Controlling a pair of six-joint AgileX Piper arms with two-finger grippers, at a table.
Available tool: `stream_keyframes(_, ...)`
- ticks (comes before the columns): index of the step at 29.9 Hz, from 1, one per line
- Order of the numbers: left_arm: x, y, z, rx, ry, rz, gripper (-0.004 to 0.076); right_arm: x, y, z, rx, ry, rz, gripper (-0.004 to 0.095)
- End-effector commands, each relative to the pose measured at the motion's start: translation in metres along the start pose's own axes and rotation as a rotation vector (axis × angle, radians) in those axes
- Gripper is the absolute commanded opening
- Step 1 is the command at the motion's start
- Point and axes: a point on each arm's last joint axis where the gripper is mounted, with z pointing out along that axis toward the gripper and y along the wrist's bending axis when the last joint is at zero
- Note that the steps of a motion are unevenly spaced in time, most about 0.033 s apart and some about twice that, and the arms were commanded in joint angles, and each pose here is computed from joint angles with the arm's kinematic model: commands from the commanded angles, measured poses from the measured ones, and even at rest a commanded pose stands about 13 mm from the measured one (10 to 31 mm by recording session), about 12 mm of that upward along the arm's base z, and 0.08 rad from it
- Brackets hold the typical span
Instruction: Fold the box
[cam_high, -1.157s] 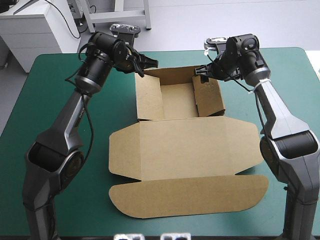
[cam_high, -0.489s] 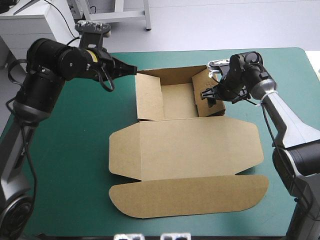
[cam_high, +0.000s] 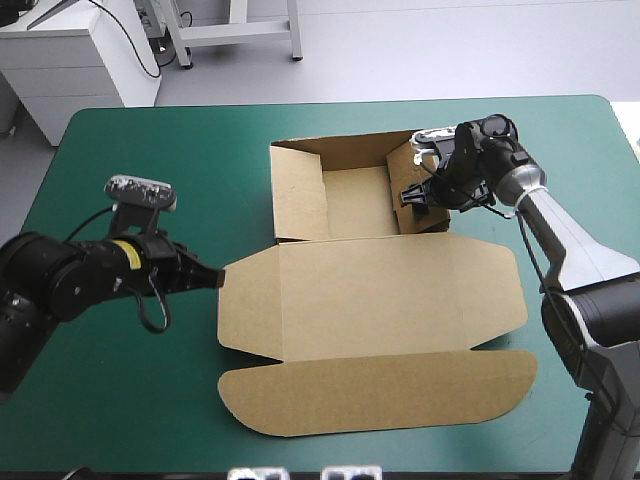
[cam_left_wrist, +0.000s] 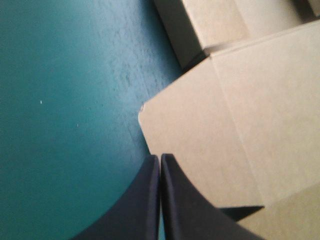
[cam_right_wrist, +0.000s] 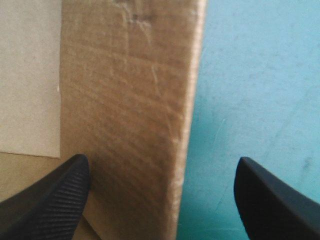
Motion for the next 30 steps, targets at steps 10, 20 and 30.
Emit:
stream_keyframes(10,0.085,0.013,-0.002,0.029,-0.171,0.009,-0.0008,-0.004,0.005,0.003,-0.065,-0.001,-0.023,0.0634)
stream_keyframes(20,0.137,0.022,-0.004,0.053,-0.319,0.009,-0.0008,-0.017,0.003,-0.029,-0.025,-0.041,-0.105,-0.0020)
stream_keyframes(30,0.154,0.025,-0.009,0.068,-0.421,0.011,-0.0008,-0.045,-0.061,-0.121,0.092,-0.312,0.000,-0.0020)
